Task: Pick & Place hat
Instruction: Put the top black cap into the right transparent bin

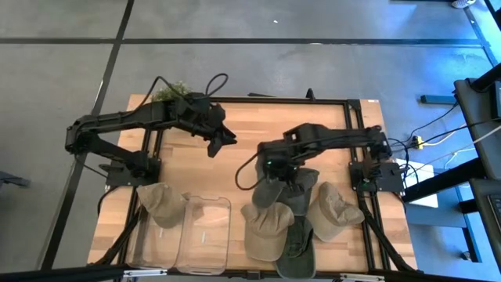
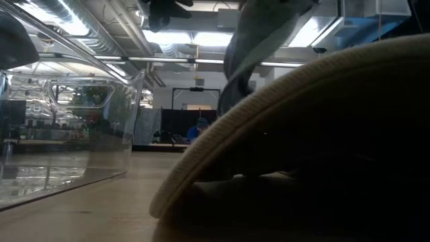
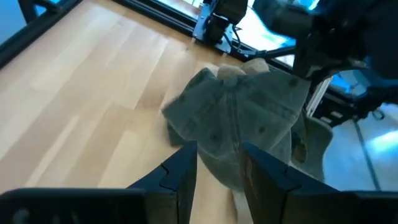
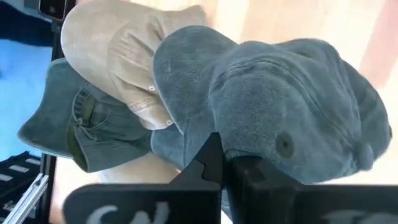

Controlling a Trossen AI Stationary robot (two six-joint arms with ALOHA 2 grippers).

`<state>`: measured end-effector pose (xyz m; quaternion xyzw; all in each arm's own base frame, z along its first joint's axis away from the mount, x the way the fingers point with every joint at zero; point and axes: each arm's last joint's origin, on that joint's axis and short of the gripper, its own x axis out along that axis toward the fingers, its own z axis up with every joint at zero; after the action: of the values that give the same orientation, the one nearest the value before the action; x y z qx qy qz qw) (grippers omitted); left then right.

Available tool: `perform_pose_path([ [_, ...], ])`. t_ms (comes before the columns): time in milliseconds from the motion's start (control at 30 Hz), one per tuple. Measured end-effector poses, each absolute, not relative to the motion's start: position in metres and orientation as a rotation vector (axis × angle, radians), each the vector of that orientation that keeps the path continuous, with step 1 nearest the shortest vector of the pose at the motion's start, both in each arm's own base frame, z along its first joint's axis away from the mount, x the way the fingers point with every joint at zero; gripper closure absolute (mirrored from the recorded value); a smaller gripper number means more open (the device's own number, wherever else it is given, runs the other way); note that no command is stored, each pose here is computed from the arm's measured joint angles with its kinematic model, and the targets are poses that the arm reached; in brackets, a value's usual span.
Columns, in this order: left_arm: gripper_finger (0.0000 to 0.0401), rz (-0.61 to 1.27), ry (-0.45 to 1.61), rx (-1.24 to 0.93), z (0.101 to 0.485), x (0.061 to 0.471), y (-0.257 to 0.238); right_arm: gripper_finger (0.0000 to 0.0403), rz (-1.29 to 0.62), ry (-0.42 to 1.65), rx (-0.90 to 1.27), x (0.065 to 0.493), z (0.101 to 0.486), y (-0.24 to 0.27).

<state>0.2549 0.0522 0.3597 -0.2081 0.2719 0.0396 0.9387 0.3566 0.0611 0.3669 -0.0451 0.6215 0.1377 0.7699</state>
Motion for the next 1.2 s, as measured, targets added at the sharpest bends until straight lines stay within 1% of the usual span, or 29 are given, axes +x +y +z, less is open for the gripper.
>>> perform_pose_path([
  [167,0.029,0.047,0.564,-0.375,0.359,0.256,0.05,0.0399,0.312,1.387,-0.149,0.367,0.351,0.066],
  [333,0.0288,0.024,0.591,-0.387,0.357,0.255,0.048,0.0398,0.289,1.404,-0.074,0.369,0.349,0.067],
  [467,0.0288,0.036,0.614,-0.413,0.355,0.254,0.048,0.0398,0.279,1.407,-0.058,0.369,0.349,0.068],
  [567,0.029,0.031,0.621,-0.407,0.354,0.253,0.046,0.0397,0.287,1.399,-0.132,0.368,0.349,0.071],
  [767,0.0291,0.004,0.607,-0.379,0.356,0.254,0.046,0.0397,0.241,1.363,-0.288,0.369,0.352,0.074],
  [900,0.029,-0.069,0.6,-0.342,0.357,0.255,0.044,0.0397,0.157,1.283,-0.351,0.373,0.362,0.069],
  [1033,0.029,-0.049,0.604,-0.319,0.356,0.255,0.04,0.0397,0.027,1.224,-0.441,0.367,0.388,0.059],
  [1200,0.0273,-0.025,0.623,-0.298,0.355,0.255,0.037,0.0397,0.006,1.084,-0.528,0.353,0.418,0.055],
])
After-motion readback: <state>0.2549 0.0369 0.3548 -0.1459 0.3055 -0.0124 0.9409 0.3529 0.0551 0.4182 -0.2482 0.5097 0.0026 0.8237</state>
